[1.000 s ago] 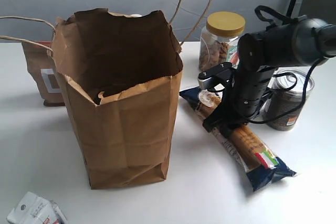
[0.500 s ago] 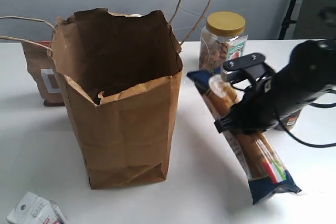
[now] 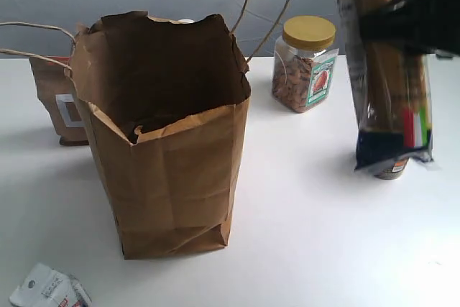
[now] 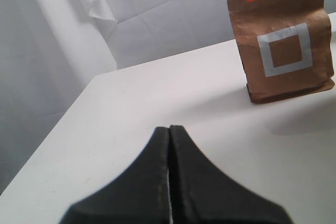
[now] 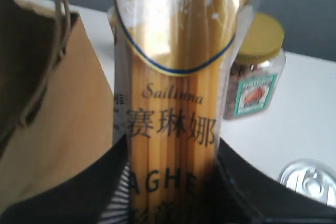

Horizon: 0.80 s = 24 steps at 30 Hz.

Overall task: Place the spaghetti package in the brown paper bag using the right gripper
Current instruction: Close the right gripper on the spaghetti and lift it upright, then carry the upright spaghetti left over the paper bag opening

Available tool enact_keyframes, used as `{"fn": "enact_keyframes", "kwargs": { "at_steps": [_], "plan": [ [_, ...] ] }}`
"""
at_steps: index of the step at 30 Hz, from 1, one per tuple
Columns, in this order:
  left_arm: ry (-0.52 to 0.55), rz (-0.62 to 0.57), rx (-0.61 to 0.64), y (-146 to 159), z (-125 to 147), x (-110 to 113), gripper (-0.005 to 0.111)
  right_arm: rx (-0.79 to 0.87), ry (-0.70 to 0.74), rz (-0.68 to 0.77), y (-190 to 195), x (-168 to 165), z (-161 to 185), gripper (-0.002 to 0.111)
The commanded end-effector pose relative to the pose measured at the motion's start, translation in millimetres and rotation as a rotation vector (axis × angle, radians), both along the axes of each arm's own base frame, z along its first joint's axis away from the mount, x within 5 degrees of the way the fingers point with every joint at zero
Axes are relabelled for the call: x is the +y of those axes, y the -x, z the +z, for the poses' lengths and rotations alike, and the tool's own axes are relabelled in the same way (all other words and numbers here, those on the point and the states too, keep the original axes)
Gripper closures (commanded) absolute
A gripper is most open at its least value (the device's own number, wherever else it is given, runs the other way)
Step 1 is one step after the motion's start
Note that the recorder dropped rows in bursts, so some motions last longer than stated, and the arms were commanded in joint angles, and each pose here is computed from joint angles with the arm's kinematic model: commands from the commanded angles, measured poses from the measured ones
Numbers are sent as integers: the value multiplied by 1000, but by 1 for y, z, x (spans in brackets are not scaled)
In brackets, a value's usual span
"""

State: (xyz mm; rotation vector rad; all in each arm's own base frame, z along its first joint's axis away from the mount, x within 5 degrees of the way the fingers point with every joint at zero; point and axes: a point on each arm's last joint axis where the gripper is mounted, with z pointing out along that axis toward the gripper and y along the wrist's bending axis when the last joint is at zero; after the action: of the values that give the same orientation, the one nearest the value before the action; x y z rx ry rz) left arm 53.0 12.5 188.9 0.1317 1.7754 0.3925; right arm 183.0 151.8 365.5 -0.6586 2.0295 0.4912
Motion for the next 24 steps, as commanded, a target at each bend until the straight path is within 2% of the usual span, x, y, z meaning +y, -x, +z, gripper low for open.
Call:
{"fn": "enact_keyframes", "kwargs": {
  "at_steps": [1, 6, 13, 17, 24],
  "plan": [
    [8, 4, 0, 0, -1, 0, 107, -127, -95, 8, -7, 9, 53, 108],
    [8, 4, 0, 0, -1, 0, 107, -195, -152, 92, -17, 49, 91, 108],
    [8, 4, 0, 0, -1, 0, 107, -239, -209, 197, -30, 112, 117, 108],
    [8, 4, 0, 0, -1, 0, 107, -225, -187, 240, -39, 147, 105, 108],
    [8, 4, 0, 0, -1, 0, 107, -147, -74, 264, -57, 185, 53, 108]
  ]
}}
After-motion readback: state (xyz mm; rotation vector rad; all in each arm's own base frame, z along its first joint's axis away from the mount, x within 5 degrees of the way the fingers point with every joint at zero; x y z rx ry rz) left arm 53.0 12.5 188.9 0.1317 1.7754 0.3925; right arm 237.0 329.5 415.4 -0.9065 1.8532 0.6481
